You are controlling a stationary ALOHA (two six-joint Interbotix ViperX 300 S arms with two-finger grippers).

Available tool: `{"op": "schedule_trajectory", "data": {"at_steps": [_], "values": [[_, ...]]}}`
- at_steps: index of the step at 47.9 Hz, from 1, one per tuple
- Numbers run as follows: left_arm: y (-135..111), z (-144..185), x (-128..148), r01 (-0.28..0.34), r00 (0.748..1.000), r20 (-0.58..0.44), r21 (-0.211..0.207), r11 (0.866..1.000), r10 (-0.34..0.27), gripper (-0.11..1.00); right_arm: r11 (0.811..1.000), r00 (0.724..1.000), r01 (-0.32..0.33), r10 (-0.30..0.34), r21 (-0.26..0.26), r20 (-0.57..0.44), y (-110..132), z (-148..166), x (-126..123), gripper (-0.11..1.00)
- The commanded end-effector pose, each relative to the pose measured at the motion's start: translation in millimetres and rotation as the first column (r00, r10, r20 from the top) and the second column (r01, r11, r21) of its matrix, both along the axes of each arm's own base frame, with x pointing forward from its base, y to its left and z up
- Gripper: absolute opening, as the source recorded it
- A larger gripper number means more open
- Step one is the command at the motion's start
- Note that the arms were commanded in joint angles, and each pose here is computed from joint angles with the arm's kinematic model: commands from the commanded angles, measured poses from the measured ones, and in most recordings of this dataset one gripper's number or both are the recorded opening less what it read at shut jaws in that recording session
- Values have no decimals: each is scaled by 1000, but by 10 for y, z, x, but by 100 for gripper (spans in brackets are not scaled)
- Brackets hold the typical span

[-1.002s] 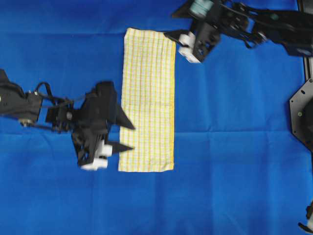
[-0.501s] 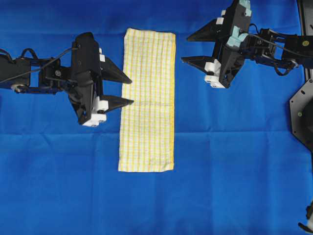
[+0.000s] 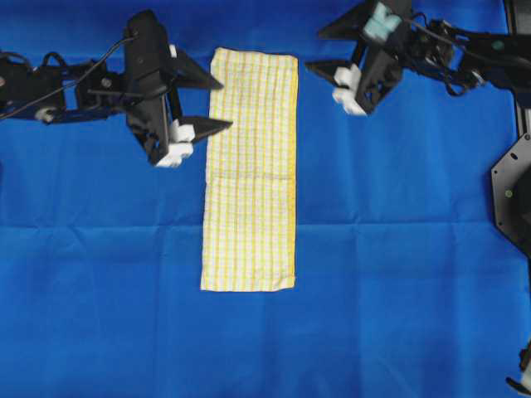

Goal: Fold the yellow towel.
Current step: 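Grasp the top corners of the vertical strip with both grippers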

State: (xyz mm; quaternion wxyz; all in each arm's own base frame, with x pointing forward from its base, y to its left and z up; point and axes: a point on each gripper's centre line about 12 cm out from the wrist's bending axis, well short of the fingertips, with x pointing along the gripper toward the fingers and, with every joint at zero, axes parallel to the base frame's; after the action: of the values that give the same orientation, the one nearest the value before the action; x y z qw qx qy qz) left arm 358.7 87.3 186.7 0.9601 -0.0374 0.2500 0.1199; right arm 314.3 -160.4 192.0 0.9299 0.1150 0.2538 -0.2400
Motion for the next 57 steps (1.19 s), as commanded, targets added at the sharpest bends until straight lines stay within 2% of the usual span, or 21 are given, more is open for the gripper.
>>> {"op": "schedule_trajectory", "data": {"at_steps": [1,7,23,39,45,50,53,57], "values": [[179,28,44,-31,999,31,35,999,30,73,999,999,33,-33,-3,9,-169,9,71,68],[428,-137,57,-85,996,33,55,995,83,76,998,998,56,-55,23,-35,-302,-198,154,74],[1002,-696,-28,-234,972,6,42,971,234,76,992,990,98,-89,81,-108,-511,-628,337,77],[1216,-1061,32,-274,960,-51,23,961,275,75,977,980,152,-129,151,-152,-561,-935,383,77],[1219,-1131,24,-277,958,-68,16,961,278,66,972,977,163,-136,167,-164,-557,-972,378,74],[1212,-1143,11,-277,958,-72,15,961,278,48,971,976,165,-135,172,-173,-558,-978,371,60],[1207,-1143,14,-276,958,-72,15,961,276,37,972,976,161,-131,171,-175,-553,-976,376,45],[1207,-1143,14,-275,959,-73,16,961,276,23,972,975,161,-130,172,-177,-554,-980,378,20]]}}
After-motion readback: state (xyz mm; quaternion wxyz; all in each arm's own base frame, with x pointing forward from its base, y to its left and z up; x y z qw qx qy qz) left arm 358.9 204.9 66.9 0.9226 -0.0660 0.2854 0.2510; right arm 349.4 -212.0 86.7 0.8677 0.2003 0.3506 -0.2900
